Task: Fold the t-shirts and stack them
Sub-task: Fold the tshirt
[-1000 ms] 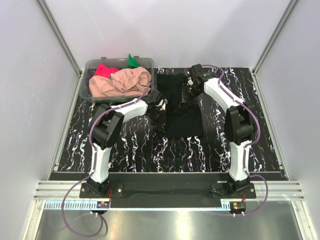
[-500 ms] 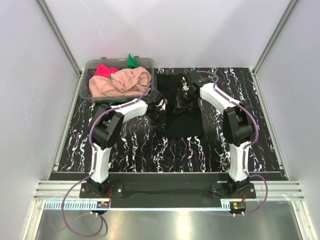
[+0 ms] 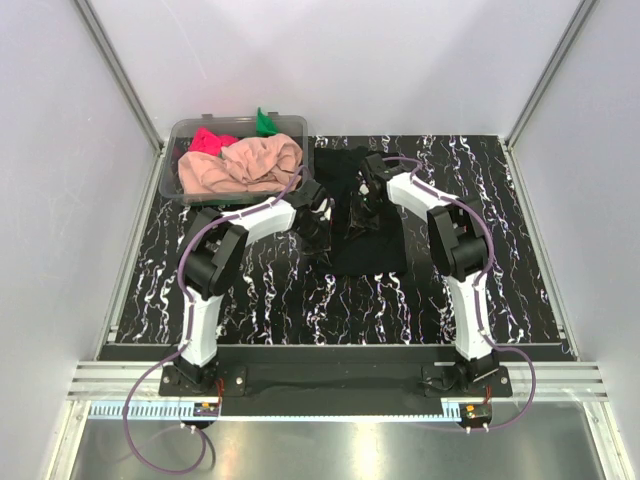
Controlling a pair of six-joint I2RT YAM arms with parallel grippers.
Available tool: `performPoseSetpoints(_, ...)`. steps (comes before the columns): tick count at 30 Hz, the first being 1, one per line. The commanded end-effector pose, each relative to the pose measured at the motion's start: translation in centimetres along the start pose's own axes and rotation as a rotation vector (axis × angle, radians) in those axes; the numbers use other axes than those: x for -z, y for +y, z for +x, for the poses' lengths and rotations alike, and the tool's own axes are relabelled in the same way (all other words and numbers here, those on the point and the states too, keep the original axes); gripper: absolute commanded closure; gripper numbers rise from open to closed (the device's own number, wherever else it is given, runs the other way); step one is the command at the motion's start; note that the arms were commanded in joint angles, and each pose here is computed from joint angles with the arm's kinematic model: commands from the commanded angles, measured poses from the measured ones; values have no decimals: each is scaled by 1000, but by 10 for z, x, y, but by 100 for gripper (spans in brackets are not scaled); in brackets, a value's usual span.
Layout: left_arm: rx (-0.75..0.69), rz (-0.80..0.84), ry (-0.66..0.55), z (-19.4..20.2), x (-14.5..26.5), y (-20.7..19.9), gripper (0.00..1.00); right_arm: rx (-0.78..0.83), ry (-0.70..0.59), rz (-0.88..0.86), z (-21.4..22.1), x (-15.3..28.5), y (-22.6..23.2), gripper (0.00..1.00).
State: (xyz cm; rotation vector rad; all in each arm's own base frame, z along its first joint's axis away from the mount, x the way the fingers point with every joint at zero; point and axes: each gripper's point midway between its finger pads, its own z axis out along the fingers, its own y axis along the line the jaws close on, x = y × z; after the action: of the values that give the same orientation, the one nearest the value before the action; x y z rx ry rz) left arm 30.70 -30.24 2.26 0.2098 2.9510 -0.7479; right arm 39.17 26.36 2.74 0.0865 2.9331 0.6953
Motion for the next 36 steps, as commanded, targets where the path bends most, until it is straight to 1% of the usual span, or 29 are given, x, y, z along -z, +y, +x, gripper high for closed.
performPoseSetpoints(1,-22,-41,-36,-2,9,3,100,35,-75,31,-25,0,7,75)
performPoseSetpoints(2,-21,-43,-35,-1,9,4,100,50,-101,25,-36,4,14,75)
performPoseSetpoints(4,-23,-42,-35,1,11,4,100,53,-93,46,-39,1,12,75)
performPoseSetpoints(5,-24,-45,-34,2,11,5,100,72,-122,35,-51,8,20,75)
performPoseSetpoints(7,-23,-47,-29,6,11,6,100,76,-118,55,-54,5,18,75)
performPoseSetpoints(8,-21,-48,-27,7,11,7,100,89,-145,47,-64,13,25,75)
performPoseSetpoints(10,-22,-50,-23,8,10,9,100,89,-133,67,-66,8,22,74)
performPoseSetpoints(11,-21,-51,-23,9,10,9,100,99,-151,57,-73,13,28,74)
performPoseSetpoints(16,-21,-52,-17,9,7,10,100,116,-149,74,-82,2,24,74)
performPoseSetpoints(19,-20,-48,-21,7,7,8,100,155,-153,73,-86,-1,23,75)
performPoseSetpoints(21,-23,-47,-30,4,10,6,100,164,-160,71,-87,4,25,76)
performPoseSetpoints(22,-23,-52,-32,4,11,7,100,172,-180,63,-87,19,31,76)
performPoseSetpoints(23,-25,-64,-44,2,14,8,93,182,-205,58,-89,30,37,75)
performPoseSetpoints(24,-29,-70,-53,1,17,7,89,179,-228,63,-90,42,38,73)
performPoseSetpoints(25,-33,-72,-70,-1,25,6,87,183,-292,80,-96,69,44,70)
performPoseSetpoints(26,-36,-85,-91,-4,30,7,85,165,-298,107,-92,75,37,68)
performPoseSetpoints(27,-35,-88,-107,-7,35,8,73,140,-305,141,-90,83,27,68)
performPoseSetpoints(28,-42,-79,-135,-11,47,3,68,125,-336,154,-89,101,26,67)
performPoseSetpoints(29,-44,-82,-155,-15,52,2,65,89,-298,188,-75,94,11,67)
performPoseSetpoints(30,-45,-81,-169,-19,56,2,63,78,-309,205,-73,95,5,67)
performPoseSetpoints(31,-59,-67,-200,-31,64,-5,62,56,-294,221,-60,92,-5,68)
performPoseSetpoints(32,-70,-63,-190,-34,60,-5,61,58,-321,192,-63,91,-1,68)
performPoseSetpoints(34,-66,-65,-160,-38,64,-7,60,33,-295,158,-51,88,1,71)
performPoseSetpoints(35,-72,-62,-168,-50,67,-14,60,24,-288,153,-48,89,2,72)
performPoseSetpoints(36,-76,-67,-163,-50,70,-14,60,23,-276,151,-41,92,2,72)
